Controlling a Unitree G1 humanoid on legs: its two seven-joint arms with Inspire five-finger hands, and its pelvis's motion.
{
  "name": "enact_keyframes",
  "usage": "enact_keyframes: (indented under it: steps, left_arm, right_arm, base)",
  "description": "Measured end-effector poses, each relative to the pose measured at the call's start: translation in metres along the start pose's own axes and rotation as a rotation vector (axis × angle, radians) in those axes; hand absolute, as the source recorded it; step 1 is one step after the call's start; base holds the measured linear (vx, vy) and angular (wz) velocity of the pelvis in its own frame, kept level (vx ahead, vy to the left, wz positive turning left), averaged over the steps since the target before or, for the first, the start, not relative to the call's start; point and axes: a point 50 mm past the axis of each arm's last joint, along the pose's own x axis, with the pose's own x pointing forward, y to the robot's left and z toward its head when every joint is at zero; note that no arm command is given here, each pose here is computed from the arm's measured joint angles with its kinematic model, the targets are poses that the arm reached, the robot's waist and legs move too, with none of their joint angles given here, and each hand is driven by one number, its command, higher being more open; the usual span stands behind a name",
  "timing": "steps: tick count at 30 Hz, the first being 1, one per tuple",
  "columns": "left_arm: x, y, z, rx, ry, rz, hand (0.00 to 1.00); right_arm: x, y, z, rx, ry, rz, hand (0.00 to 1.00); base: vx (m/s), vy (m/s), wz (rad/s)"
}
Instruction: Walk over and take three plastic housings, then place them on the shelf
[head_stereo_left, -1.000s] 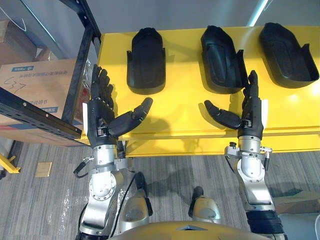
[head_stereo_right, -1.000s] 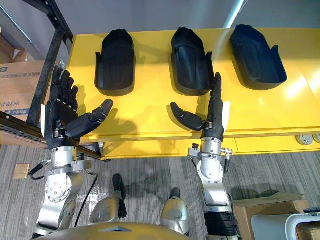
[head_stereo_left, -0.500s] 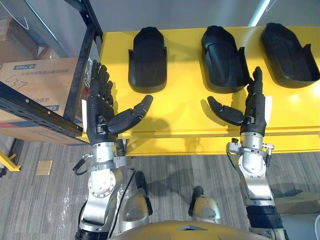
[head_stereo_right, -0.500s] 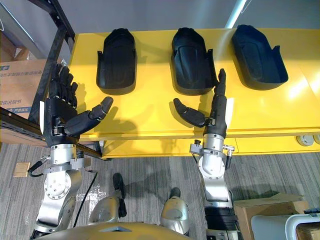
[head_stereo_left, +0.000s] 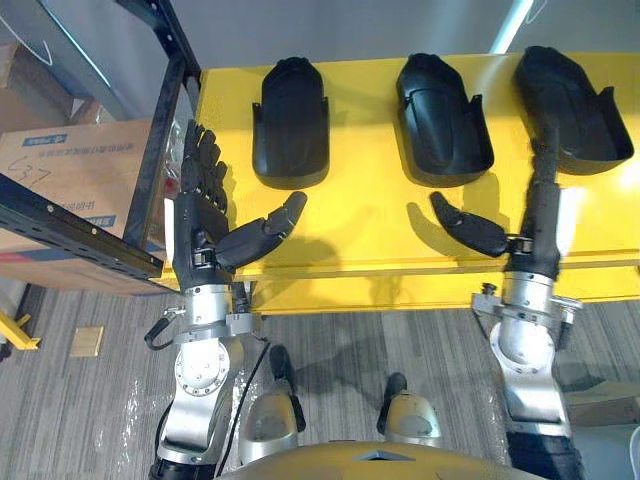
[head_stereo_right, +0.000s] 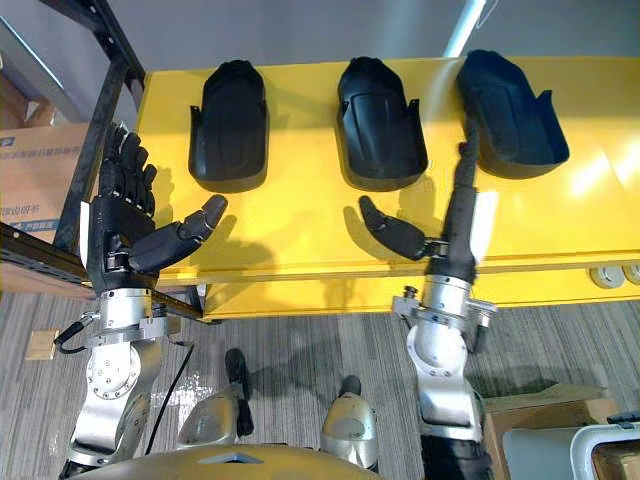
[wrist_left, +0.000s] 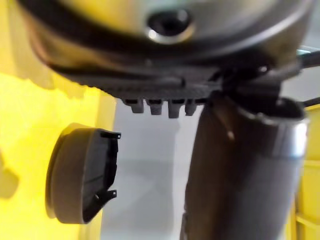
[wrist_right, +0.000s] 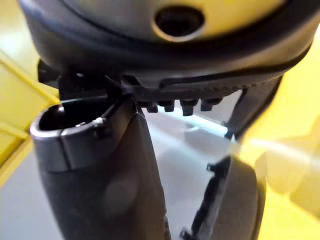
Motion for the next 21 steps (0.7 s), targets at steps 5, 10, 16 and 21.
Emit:
enact_keyframes:
  steps: [5,10,16,21]
  left_arm:
    - [-0.001,0.001,-0.001,0.002,0.008,-0.026,1.00]
    - [-0.001,0.001,-0.003,-0.007,0.026,-0.061,1.00]
    - [-0.003,0.004,-0.015,0.033,0.079,-0.098,1.00]
    - [-0.004,0.005,-0.019,0.041,0.100,-0.108,1.00]
  right_arm:
    - [0.007,-0.056,-0.014,-0.262,0.059,-0.094,1.00]
    - [0.017,-0.082,-0.019,-0.382,0.063,-0.020,1.00]
    - [0.043,-0.090,-0.053,-0.445,0.167,0.118,1.00]
    - [0.058,-0.096,-0.070,-0.466,0.242,0.194,1.00]
  base:
    - [0.00,0.014,-0.26]
    - [0.02,-0.008,-0.19]
    - [-0.02,-0.006,-0.01]
    - [-0.02,-0.013,0.17]
